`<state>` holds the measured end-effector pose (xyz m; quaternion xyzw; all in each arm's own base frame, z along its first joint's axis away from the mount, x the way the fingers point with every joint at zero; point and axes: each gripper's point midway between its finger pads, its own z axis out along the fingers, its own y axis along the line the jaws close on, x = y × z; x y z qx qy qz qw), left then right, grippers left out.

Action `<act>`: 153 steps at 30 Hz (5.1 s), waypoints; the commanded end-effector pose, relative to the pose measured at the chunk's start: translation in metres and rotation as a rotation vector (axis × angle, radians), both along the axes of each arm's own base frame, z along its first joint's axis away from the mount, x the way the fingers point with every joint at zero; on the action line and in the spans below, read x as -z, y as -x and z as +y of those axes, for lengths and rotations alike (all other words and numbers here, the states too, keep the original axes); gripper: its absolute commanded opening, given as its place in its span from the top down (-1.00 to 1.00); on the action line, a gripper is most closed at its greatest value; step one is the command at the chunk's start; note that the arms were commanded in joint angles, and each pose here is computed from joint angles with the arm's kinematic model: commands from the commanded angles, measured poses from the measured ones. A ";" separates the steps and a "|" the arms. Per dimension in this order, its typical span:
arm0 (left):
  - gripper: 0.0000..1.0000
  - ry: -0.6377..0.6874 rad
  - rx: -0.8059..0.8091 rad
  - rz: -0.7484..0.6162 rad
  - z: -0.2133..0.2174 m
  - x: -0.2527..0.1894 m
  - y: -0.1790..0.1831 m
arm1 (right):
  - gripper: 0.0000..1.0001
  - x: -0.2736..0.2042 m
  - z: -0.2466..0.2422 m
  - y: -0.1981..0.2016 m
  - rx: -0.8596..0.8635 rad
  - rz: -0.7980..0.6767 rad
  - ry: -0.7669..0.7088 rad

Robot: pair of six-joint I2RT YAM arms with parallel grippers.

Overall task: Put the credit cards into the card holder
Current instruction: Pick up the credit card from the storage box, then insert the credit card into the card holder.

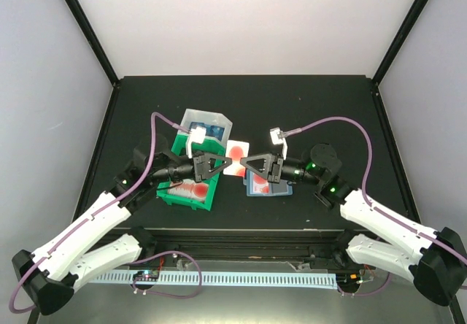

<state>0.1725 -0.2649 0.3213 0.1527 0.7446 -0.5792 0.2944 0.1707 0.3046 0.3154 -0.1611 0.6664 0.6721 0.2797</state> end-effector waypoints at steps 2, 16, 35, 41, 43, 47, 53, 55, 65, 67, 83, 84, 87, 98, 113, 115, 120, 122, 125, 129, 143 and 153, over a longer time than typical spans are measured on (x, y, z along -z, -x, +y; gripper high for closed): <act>0.97 -0.021 -0.005 -0.023 0.001 0.002 -0.003 | 0.56 0.011 -0.001 0.001 0.005 0.005 0.027; 0.97 -0.166 -0.155 0.107 -0.024 0.097 -0.046 | -0.31 0.166 -0.125 -0.034 0.624 0.123 0.725; 0.97 -0.259 -0.243 0.376 -0.090 0.218 -0.080 | -0.30 0.264 -0.147 -0.056 0.631 0.195 1.264; 0.97 -0.271 -0.239 0.394 -0.098 0.229 -0.085 | -0.17 0.273 -0.154 -0.062 0.672 0.205 1.327; 0.97 -0.273 -0.233 0.396 -0.101 0.231 -0.087 | -0.12 0.276 -0.155 -0.063 0.677 0.209 1.336; 0.97 -0.268 -0.236 0.409 -0.103 0.235 -0.088 | -0.02 0.285 -0.155 -0.061 0.664 0.220 1.354; 0.97 -0.279 -0.224 0.437 -0.104 0.248 -0.088 | 0.11 0.300 -0.146 -0.051 0.608 0.271 1.312; 0.97 -0.272 -0.216 0.444 -0.104 0.249 -0.088 | 0.14 0.303 -0.144 -0.048 0.599 0.287 1.291; 0.97 -0.255 -0.198 0.457 -0.105 0.254 -0.085 | 0.23 0.306 -0.144 -0.035 0.594 0.343 1.212; 0.97 -0.245 -0.192 0.463 -0.106 0.253 -0.084 | 0.23 0.305 -0.147 -0.036 0.614 0.340 1.216; 0.97 -0.297 -0.194 0.490 -0.106 0.272 -0.084 | 0.22 0.286 -0.150 -0.046 0.672 0.309 1.211; 0.97 -0.299 -0.193 0.492 -0.107 0.273 -0.083 | 0.22 0.286 -0.150 -0.046 0.667 0.307 1.210; 0.97 -0.295 -0.179 0.506 -0.108 0.276 -0.081 | 0.22 0.288 -0.149 -0.045 0.661 0.311 1.212; 0.97 -0.267 -0.139 0.514 -0.118 0.275 -0.079 | 0.23 0.295 -0.149 -0.043 0.653 0.325 1.216; 0.95 -0.315 -0.114 0.505 -0.123 0.289 -0.076 | 0.20 0.288 -0.142 -0.048 0.652 0.307 1.172; 0.88 -0.344 -0.110 0.478 -0.124 0.289 -0.075 | 0.20 0.283 -0.138 -0.051 0.654 0.294 1.149; 0.59 -0.456 -0.108 0.404 -0.120 0.291 -0.071 | 0.13 0.264 -0.142 -0.057 0.717 0.262 1.095; 0.49 -0.499 -0.109 0.383 -0.116 0.292 -0.070 | 0.09 0.255 -0.148 -0.059 0.758 0.251 1.072; 0.34 -0.531 -0.106 0.339 -0.112 0.285 -0.070 | 0.03 0.247 -0.156 -0.060 0.813 0.245 1.045; 0.14 -0.559 -0.100 0.290 -0.110 0.273 -0.070 | -0.04 0.246 -0.162 -0.058 0.841 0.249 1.034; -0.13 -0.653 -0.097 0.227 -0.105 0.272 -0.076 | -0.16 0.274 -0.147 -0.050 0.744 0.324 1.034; 0.02 -0.774 -0.013 0.064 -0.111 0.278 -0.070 | -0.11 0.287 -0.134 -0.052 0.693 0.347 1.018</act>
